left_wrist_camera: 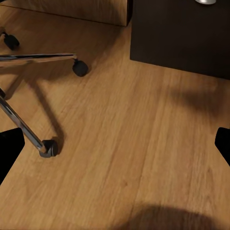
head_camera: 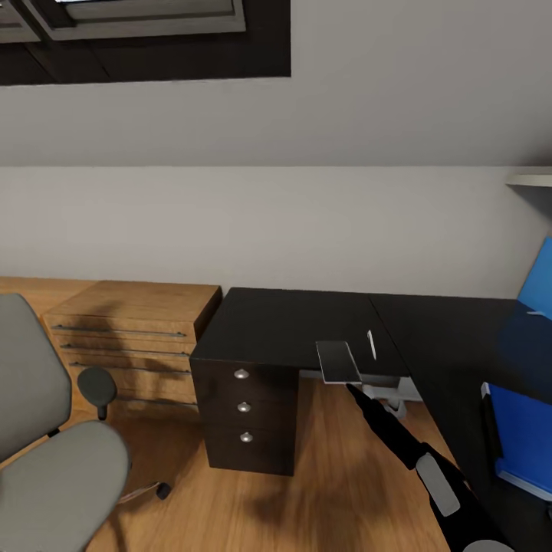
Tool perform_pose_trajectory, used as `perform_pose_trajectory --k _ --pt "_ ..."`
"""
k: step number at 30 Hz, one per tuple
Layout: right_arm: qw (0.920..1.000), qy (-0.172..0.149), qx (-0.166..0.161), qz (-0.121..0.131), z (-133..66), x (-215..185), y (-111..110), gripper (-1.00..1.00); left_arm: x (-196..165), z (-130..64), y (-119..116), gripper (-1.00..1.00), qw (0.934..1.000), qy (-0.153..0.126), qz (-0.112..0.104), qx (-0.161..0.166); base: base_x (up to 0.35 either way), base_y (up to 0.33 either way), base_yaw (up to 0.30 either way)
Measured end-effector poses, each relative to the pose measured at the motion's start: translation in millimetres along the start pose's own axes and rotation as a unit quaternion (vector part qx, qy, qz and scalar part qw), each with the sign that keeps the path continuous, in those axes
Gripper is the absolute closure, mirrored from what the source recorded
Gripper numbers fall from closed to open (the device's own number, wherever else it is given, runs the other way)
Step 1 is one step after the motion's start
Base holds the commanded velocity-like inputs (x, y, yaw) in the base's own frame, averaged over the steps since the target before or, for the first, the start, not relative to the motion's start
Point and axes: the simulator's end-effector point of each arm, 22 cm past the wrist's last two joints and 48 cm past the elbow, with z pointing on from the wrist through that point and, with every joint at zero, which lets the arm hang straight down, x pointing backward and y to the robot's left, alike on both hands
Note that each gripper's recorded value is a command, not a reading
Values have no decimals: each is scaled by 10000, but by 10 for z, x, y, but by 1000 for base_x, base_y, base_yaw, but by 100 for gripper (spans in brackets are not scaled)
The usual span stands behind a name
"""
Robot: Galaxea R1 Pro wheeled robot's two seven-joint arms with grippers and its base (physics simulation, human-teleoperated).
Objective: In the bedroom, organize the workspace by keeping the computer under the desk, ensuring the monitor is on the desk, placing the keyboard on the desk next to the monitor, placing the mouse on the desk next to the keyboard, moving the folder from the swivel chair onto the desk next to the mouse, stacking the notebook on top of the folder with the pen on top of the notebook, and positioning the swivel chair next to the desk.
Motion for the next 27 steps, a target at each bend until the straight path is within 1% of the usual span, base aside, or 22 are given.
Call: perform_pose_trajectory --k 6,13,19,24,27 --pt "10000 -26 8 -25 -5 47 -95 -100 96 56 1 -100 10000 2 -1 -5 0 0 0" --pt "9996 -243 86 -95 -38 7 -253 -100 208 121 2 -100 10000 -3 -3 -9 0 0 0" --pt "9984 -483 306 7 -113 -76 -483 -100 308 176 2 -100 10000 -3 -6 -10 0 0 0" --pt "9975 -568 421 73 -151 -70 -631 -100 392 223 0 -100 10000 -4 -7 -6 0 0 0" --pt "9972 -584 455 95 -163 -59 -682 -100 428 241 -4 -100 10000 -3 -4 3 0 0 0"
